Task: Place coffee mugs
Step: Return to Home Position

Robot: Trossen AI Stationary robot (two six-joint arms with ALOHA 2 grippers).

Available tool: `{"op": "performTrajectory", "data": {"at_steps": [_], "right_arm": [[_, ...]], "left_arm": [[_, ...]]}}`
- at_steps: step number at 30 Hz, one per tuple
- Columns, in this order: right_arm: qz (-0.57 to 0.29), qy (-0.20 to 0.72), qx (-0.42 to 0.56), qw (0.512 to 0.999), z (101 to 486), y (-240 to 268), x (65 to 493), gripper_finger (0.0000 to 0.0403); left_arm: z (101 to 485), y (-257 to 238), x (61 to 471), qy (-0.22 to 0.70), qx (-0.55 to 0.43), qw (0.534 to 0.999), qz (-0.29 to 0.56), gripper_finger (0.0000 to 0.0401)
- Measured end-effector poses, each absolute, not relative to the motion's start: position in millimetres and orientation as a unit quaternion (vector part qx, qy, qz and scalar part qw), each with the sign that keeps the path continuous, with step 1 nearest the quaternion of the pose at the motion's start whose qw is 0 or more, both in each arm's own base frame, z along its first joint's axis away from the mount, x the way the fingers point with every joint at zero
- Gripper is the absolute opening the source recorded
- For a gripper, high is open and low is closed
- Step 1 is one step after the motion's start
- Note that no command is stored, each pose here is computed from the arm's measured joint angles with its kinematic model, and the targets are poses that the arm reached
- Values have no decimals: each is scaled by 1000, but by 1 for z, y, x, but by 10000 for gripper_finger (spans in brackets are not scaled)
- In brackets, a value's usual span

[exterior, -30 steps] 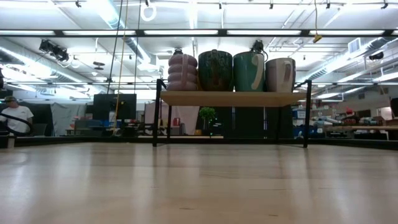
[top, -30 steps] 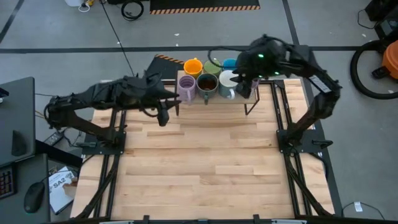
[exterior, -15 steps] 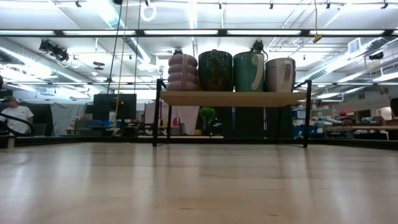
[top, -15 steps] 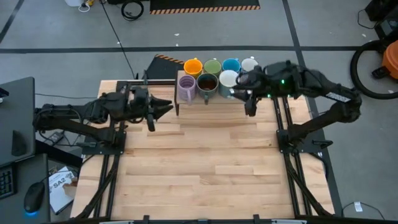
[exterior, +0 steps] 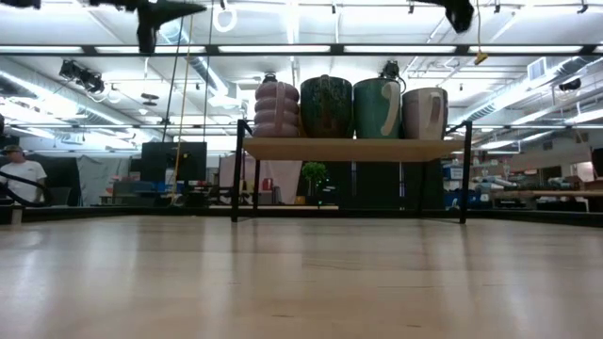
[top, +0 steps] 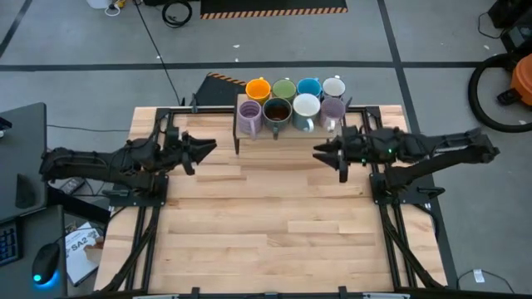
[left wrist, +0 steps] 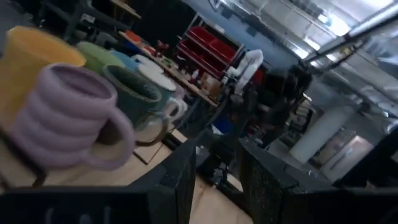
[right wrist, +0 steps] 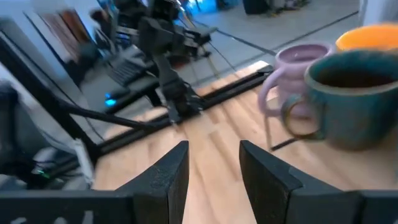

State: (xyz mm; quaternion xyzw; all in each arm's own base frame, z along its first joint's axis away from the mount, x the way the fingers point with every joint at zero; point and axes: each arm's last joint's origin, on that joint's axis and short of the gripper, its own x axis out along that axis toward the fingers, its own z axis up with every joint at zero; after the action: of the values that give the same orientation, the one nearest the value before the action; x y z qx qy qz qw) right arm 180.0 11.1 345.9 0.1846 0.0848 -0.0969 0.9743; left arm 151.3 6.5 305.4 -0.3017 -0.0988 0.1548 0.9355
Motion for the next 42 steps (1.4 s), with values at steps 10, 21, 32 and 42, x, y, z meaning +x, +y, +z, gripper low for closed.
{"op": "performTrajectory", "data": {"at_steps": [10, 21, 32, 42], "right_arm": [[-56, 16, 275, 960, 268, 22, 162, 147], [-46, -5, 322, 946, 217, 25, 143, 147], [-72, -69, 382, 919, 189, 18, 122, 127], [-98, -121, 398, 904, 191, 13, 113, 111]], "left_arm": [[260, 8, 134, -160, -363, 904, 161, 116], [212, 4, 129, -179, -408, 880, 166, 62], [197, -1, 116, -191, -400, 893, 76, 11], [183, -3, 103, -100, -335, 936, 46, 19]]}}
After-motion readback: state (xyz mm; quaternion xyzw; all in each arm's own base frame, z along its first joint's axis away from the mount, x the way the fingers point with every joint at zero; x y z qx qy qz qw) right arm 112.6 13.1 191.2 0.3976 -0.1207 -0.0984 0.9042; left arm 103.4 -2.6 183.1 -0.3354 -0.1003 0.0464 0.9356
